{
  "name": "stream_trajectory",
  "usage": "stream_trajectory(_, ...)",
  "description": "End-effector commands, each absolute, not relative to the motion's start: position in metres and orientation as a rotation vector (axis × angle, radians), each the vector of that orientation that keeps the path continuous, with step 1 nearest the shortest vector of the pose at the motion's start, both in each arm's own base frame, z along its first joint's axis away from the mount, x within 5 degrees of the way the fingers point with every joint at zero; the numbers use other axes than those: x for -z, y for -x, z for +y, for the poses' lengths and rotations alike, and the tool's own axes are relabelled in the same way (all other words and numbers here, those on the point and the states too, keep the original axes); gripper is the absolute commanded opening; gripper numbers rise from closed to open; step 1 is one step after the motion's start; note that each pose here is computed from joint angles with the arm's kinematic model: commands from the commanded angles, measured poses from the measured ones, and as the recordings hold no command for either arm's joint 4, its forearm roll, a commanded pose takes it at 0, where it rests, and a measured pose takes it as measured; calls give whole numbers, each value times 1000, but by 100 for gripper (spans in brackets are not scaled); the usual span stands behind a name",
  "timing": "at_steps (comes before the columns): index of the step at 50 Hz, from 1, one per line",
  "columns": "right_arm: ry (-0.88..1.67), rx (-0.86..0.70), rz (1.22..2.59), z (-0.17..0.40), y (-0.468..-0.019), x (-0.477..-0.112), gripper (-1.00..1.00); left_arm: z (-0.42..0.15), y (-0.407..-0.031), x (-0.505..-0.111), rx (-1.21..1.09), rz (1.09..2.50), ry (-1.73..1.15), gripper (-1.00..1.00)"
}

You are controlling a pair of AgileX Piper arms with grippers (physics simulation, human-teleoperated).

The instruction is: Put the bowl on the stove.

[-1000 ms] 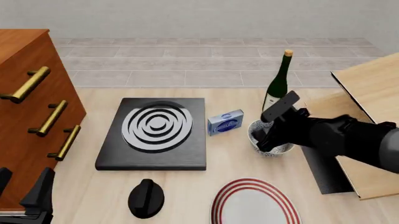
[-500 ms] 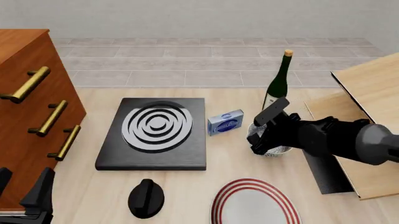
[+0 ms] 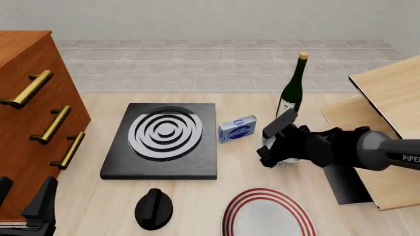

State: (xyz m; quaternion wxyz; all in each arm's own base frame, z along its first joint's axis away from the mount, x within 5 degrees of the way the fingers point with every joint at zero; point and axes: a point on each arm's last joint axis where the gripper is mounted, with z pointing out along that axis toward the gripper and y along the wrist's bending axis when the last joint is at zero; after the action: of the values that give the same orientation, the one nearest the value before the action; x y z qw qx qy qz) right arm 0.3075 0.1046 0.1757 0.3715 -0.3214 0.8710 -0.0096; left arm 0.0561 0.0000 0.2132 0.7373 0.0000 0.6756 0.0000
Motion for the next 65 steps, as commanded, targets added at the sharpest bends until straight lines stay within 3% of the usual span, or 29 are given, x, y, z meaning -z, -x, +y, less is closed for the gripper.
stream_trajectory(1, 827, 25, 2247, 105, -310, -166, 100, 0, -56, -213, 0, 1484, 0, 100)
stream_trajectory(44, 833, 14, 2279, 109, -312, -145, 100, 0, -56, -213, 0, 1484, 0, 100)
stream_trajectory(45, 835, 15, 2278, 108, -312, -145, -100, 0, -56, -213, 0, 1484, 0, 100)
stream_trajectory(65, 846, 14, 2261, 110, -307, -155, -100, 0, -56, -213, 0, 1484, 0, 100)
